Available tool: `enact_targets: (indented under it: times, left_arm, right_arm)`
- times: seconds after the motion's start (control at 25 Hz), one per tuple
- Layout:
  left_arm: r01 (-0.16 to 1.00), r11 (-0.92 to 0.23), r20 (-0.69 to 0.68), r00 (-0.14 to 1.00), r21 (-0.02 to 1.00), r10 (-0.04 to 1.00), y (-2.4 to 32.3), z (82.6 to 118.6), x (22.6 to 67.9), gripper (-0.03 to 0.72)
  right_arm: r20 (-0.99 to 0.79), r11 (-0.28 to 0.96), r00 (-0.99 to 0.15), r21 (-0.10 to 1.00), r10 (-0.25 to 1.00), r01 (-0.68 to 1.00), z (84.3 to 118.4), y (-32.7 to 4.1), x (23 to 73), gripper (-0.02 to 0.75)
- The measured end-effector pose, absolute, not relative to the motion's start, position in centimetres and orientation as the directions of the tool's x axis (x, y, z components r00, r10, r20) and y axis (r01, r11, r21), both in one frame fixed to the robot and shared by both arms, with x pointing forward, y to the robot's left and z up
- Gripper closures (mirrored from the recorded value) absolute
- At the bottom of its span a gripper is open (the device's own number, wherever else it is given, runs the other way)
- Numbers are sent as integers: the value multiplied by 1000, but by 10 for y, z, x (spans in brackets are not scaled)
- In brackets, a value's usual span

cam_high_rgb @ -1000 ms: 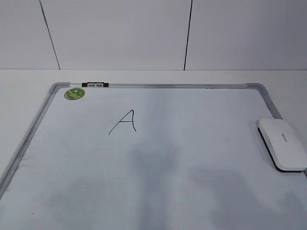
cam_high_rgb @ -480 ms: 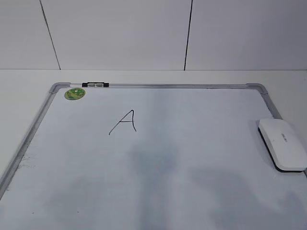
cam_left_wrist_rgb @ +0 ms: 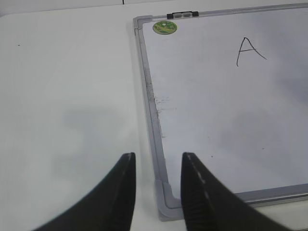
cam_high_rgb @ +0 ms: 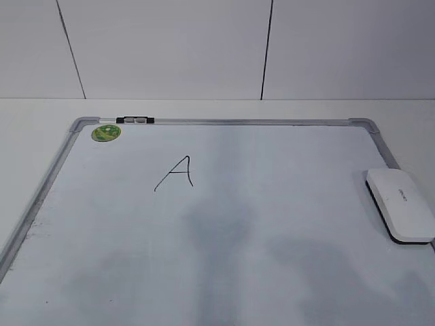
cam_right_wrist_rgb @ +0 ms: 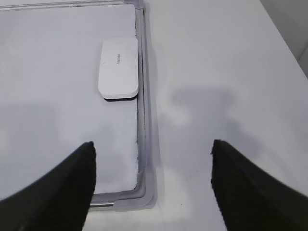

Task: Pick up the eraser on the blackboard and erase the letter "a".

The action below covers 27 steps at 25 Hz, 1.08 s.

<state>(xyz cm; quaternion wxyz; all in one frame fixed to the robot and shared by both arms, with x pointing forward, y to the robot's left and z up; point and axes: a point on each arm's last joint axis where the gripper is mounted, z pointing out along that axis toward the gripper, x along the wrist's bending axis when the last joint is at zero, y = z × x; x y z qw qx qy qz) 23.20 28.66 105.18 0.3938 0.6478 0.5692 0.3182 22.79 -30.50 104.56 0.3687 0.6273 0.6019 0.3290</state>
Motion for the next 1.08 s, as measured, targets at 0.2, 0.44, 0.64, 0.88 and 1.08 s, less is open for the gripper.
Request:
enact_targets:
  times: [0.2,0.44,0.64,0.88,1.08]
  left_arm:
    - [487,-42,-36,149,873,988,287,1052,232,450]
    - [487,-42,-36,149,873,988,287,1052,232,450]
    - [487,-42,-36,149,873,988,287,1052,232,452]
    - [487,-42,-36,149,873,988,287,1052,232,453]
    - [487,-42,-36,149,873,988,287,1052,232,453]
  right_arm:
    - [-51,28,30,857,998,514,1046,-304,228,146]
    - [-49,27,29,857,998,514,1046,-304,228,146]
    - [-49,27,29,857,998,514,1046,-304,228,146]
    - [-49,27,29,857,998,514,1046,-304,228,146]
    - [-53,32,26,857,998,514,1046,-304,228,146]
